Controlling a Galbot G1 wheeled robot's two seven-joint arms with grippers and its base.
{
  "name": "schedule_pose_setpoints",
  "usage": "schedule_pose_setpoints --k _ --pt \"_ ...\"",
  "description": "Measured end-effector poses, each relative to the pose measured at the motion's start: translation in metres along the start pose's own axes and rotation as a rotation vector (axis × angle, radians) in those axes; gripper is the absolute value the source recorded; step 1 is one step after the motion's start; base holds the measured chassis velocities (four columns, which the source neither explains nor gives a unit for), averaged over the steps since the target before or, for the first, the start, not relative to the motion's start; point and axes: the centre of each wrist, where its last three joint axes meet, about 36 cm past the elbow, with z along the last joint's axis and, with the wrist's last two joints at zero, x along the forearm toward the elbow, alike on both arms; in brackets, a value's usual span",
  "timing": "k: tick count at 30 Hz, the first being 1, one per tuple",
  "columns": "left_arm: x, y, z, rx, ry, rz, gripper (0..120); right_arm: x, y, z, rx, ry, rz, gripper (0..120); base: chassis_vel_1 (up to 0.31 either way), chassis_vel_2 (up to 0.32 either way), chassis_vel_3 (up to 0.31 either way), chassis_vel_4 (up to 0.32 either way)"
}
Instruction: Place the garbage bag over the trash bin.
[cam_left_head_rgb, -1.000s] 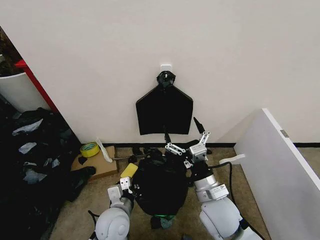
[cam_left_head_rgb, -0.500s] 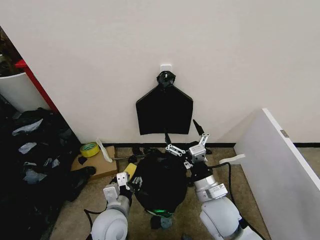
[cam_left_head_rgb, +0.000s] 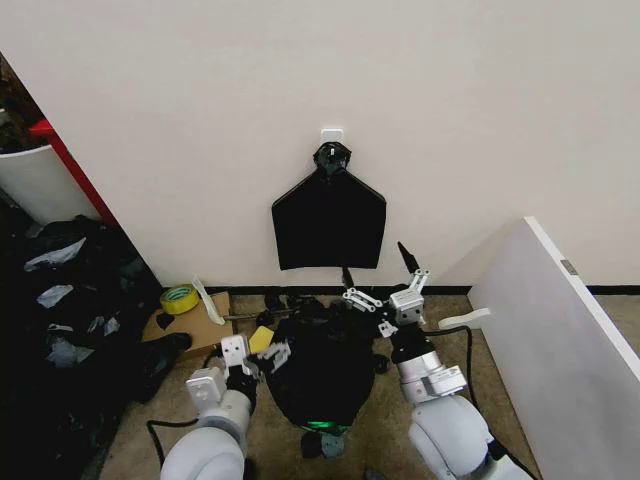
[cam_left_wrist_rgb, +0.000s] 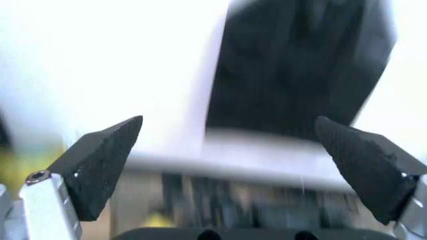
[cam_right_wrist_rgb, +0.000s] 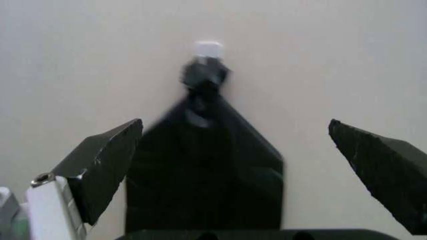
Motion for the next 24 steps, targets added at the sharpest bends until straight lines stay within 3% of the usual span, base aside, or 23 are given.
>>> schedule_pose_setpoints --k 2,3,4,7,11,16,24 --pt "-0.002 0.018 0.007 -0.051 -0.165 0.001 100 0.004 -0.017 -0.002 0.02 0.01 0.014 100 0.0 0.0 0.0 0.0" --pt "-0.002 0.018 0.007 -0.051 -0.165 0.001 100 0.004 -0.017 -0.002 0.02 0.01 0.014 100 0.0 0.0 0.0 0.0" --pt "-0.001 0.027 0.006 -0.067 -0.23 -0.001 100 0.007 -0.027 -0.001 0.042 0.007 0.02 100 0.0 0.0 0.0 0.0" --pt "0.004 0.037 -0.001 -0.082 -0.32 -0.02 100 0.016 -0.048 0.004 0.084 -0.01 0.042 100 0.0 0.0 0.0 0.0" --pt "0.01 0.059 0.002 -0.127 -0.489 -0.003 100 0.038 -0.056 0.014 0.105 -0.001 0.12 100 0.0 0.0 0.0 0.0" --pt "0.014 0.061 0.006 -0.102 -0.503 0.011 100 0.058 -0.055 0.029 0.099 0.027 0.184 100 0.0 0.0 0.0 0.0" --pt "0.012 0.053 0.006 -0.016 -0.411 0.03 100 0.069 -0.075 0.05 0.141 0.038 0.219 100 0.0 0.0 0.0 0.0"
